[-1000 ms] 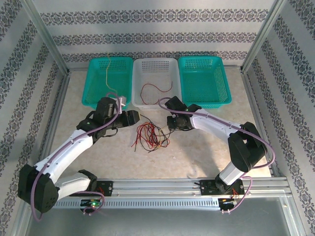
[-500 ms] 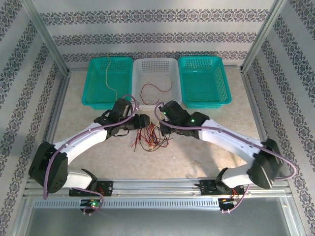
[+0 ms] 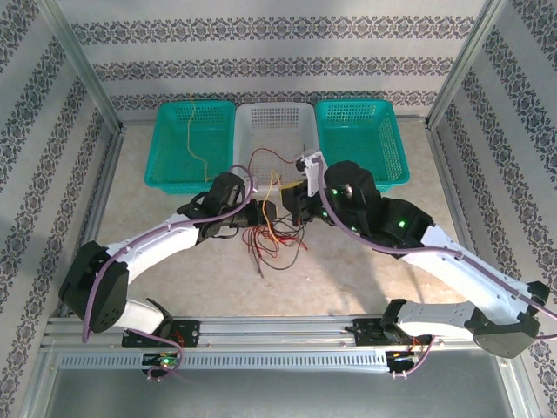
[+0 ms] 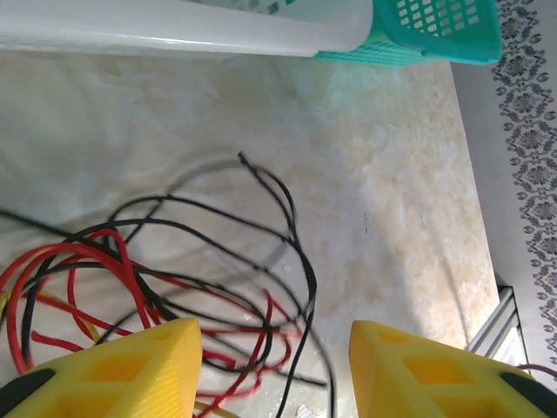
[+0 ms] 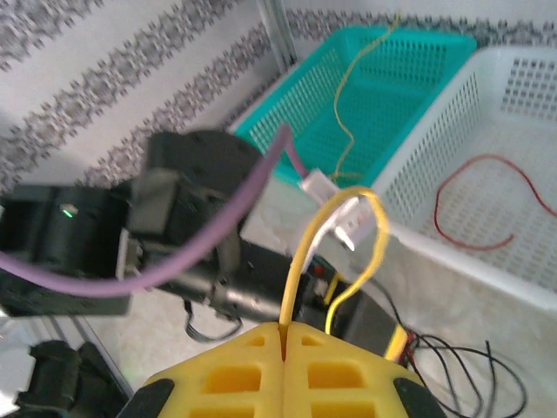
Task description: Untangle the cables
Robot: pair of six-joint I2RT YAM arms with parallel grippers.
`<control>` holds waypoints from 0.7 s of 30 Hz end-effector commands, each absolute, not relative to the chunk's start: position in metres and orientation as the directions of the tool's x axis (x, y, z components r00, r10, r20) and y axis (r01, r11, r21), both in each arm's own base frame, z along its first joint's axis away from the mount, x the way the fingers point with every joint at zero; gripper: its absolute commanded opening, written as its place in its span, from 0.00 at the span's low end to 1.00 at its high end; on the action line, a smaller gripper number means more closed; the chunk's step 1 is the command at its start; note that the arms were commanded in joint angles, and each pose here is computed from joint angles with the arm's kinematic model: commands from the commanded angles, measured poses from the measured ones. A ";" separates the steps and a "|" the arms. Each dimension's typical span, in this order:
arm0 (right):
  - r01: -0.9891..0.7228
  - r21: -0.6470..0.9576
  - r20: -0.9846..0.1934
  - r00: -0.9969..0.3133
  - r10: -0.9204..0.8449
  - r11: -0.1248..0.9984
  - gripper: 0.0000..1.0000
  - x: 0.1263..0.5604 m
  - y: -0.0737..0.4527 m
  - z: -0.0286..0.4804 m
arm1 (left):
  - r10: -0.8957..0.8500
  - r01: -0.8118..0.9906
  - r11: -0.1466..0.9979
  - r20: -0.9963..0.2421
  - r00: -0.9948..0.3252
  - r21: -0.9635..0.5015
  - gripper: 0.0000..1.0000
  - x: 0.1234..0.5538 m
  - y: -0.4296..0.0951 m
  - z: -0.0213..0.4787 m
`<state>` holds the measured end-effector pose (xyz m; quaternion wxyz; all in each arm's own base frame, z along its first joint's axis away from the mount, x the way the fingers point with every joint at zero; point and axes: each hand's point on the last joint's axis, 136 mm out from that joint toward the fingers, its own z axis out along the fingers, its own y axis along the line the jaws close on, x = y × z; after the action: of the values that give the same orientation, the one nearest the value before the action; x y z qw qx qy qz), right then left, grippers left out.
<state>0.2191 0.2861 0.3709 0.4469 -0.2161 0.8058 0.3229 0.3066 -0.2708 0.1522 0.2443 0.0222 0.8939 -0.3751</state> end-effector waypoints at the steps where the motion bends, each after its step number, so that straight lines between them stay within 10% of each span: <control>1: -0.681 0.307 -0.918 -0.396 0.018 0.665 0.00 0.214 0.279 0.425 | -0.151 0.239 0.692 -0.461 -0.875 -0.681 0.49 0.300 -0.275 0.156; 21: -0.737 0.199 -0.979 -0.128 0.156 0.646 0.00 0.201 0.250 0.543 | -0.151 0.148 0.750 -0.385 -0.910 -0.645 0.48 0.281 -0.259 0.113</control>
<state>0.2041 0.2575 0.5069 0.5789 -0.2271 0.6982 0.3547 0.2878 -0.2615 0.1179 0.2115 0.0011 0.9080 -0.3617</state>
